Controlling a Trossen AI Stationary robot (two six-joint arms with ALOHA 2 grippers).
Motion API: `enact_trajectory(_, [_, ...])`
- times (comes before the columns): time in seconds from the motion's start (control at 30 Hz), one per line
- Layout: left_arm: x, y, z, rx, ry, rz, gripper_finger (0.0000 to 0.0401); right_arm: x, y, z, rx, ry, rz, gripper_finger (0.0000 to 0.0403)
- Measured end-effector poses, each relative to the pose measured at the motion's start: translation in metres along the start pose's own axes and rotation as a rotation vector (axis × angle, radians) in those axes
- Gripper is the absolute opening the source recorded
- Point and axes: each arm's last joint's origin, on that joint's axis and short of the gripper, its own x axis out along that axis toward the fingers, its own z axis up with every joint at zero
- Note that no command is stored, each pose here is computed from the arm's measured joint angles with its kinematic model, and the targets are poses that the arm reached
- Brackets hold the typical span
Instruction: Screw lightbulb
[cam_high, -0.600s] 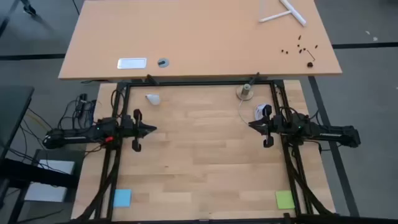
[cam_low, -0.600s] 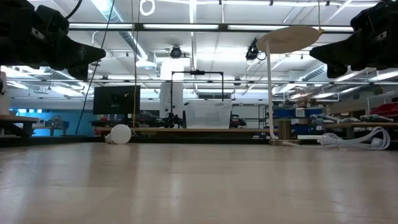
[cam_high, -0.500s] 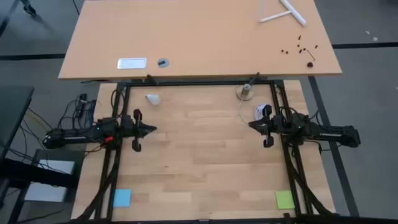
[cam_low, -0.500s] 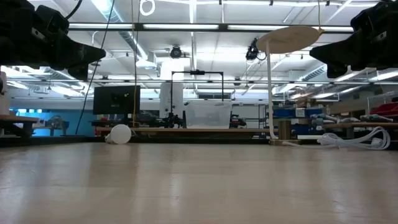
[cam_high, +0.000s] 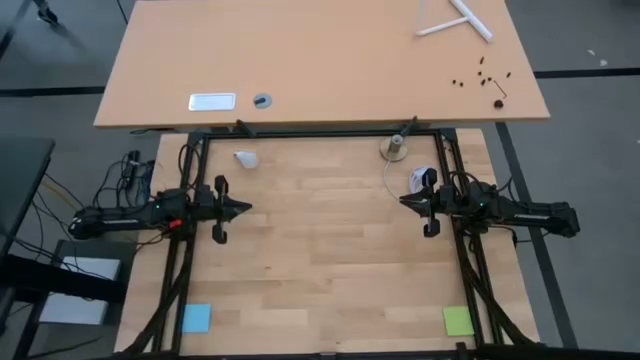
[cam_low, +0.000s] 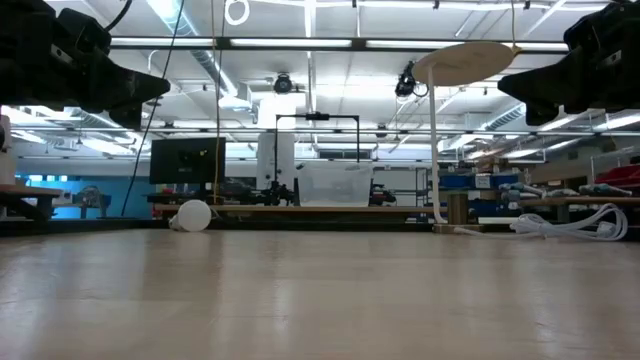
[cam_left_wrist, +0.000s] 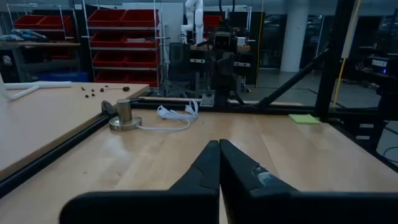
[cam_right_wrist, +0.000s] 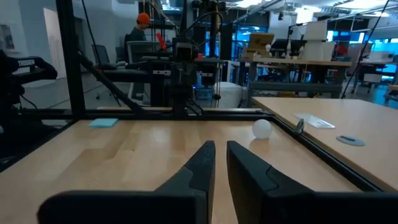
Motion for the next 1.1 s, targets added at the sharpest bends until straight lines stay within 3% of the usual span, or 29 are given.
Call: enact_trajectory(1.1, [0.0, 0.0, 0.0, 0.0, 0.0, 0.0, 0.0005, 0.0, 0.0, 0.0, 0.0, 0.0, 0.0, 0.0051])
